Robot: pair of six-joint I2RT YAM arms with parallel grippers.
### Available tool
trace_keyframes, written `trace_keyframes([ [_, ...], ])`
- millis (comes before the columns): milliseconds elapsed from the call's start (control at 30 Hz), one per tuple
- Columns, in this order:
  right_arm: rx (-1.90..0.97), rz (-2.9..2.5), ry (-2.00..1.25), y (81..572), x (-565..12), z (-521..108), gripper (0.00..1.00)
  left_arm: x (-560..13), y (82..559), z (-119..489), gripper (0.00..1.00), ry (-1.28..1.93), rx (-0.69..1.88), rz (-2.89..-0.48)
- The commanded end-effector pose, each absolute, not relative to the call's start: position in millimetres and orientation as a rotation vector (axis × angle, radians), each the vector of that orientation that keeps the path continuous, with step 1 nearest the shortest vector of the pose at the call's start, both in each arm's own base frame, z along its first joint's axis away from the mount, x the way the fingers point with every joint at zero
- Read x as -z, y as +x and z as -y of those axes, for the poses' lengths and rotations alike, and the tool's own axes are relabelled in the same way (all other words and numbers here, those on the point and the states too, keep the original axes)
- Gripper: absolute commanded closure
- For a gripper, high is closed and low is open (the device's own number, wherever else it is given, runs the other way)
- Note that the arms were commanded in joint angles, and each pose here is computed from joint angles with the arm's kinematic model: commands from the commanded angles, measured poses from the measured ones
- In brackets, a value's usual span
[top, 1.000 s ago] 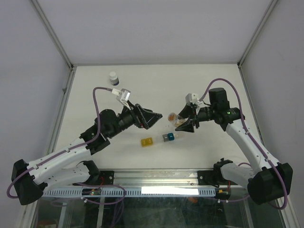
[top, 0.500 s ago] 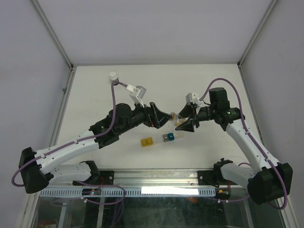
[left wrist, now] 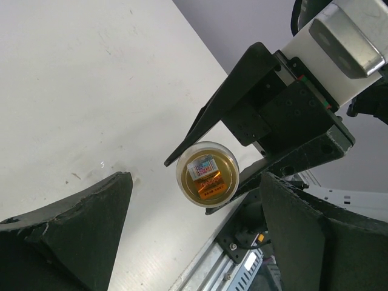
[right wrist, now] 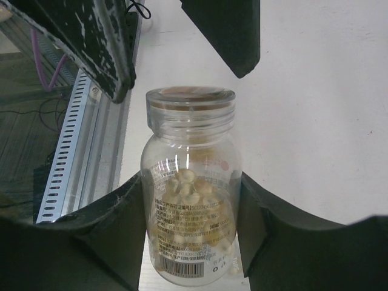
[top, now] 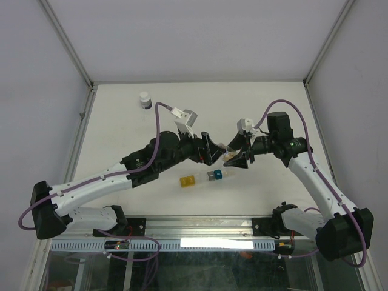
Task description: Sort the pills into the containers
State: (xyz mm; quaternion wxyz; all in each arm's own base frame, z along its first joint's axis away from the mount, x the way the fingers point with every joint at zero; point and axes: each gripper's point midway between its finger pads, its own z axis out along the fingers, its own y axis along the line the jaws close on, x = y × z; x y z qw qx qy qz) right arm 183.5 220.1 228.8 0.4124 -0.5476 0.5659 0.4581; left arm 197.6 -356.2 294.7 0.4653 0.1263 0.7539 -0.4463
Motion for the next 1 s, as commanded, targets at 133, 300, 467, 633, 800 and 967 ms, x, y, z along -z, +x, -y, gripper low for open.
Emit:
trace_keyframes([
  [133, -1.145, -1.370, -1.377, 185, -239, -221, 1.00, -324, 198, 367, 0.12, 0.328, 1.087, -1.784],
  [300, -1.149, -1.374, -1.378, 185, -237, -222, 1.00, -321, 201, 370, 0.13, 0.332, 1.056, -1.800],
  [467, -1.149, -1.369, -1.379, 185, -238, -222, 1.00, -320, 202, 372, 0.18, 0.337, 1.046, -1.806],
  [633, -1.150, -1.368, -1.379, 184, -238, -222, 1.00, -322, 202, 375, 0.30, 0.355, 1.043, -1.805],
  [800, -1.151, -1.369, -1.379, 184, -238, -222, 1.00, -319, 200, 379, 0.37, 0.380, 1.055, -1.815],
  [967, -1.151, -1.366, -1.379, 184, -239, -222, 1.00, -316, 196, 382, 0.47, 0.403, 1.071, -1.822],
])
